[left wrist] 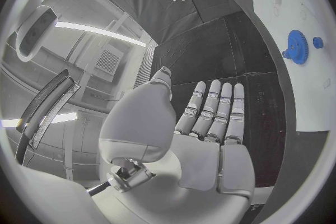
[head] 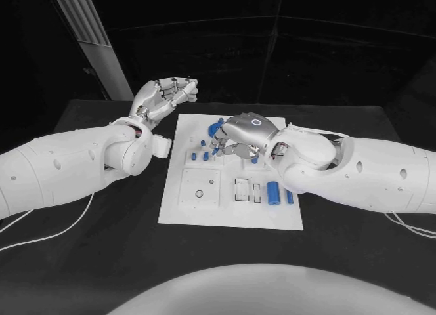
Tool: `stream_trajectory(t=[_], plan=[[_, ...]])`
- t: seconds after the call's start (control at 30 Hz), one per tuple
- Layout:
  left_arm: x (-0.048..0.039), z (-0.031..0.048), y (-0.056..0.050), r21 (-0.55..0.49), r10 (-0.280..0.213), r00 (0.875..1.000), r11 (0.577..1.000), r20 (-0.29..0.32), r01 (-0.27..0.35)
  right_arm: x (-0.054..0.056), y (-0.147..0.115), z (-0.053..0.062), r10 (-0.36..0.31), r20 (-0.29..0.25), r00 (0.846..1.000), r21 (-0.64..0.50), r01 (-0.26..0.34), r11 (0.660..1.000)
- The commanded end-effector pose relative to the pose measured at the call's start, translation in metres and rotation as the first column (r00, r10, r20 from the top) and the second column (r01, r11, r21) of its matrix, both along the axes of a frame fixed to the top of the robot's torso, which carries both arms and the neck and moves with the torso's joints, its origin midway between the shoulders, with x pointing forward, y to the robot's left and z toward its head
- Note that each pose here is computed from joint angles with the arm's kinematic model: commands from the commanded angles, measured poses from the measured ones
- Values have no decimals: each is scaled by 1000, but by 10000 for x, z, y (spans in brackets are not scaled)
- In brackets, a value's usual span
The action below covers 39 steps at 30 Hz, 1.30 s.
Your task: Assemble the parts on the task board
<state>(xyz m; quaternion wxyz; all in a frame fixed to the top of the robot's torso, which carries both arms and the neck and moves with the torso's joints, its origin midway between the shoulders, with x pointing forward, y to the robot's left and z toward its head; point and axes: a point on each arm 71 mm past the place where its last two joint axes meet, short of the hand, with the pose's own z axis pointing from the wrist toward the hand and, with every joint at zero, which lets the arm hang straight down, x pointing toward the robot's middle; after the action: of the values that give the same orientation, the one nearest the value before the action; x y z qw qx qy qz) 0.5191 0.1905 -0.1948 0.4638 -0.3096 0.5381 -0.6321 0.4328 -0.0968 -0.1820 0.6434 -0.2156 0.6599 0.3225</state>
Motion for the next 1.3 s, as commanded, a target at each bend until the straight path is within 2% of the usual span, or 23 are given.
stream_trajectory(t=[0.03, 0.33, 0.6, 1.3], plan=[[-35, 118, -8, -68, -22, 988, 997, 151, 32, -2, 62, -72, 16, -45, 999, -83, -20, 996], [-35, 112, -1, -67, -21, 989, 997, 149, 31, -19, 187, -155, 37, -46, 998, -156, -44, 987], [-38, 110, 11, -67, -20, 989, 997, 148, 30, -38, 256, -213, 60, -26, 998, -208, -64, 976], [-41, 108, 13, -67, -21, 989, 997, 145, 31, -73, 339, -333, 88, -52, 995, -269, -99, 958]])
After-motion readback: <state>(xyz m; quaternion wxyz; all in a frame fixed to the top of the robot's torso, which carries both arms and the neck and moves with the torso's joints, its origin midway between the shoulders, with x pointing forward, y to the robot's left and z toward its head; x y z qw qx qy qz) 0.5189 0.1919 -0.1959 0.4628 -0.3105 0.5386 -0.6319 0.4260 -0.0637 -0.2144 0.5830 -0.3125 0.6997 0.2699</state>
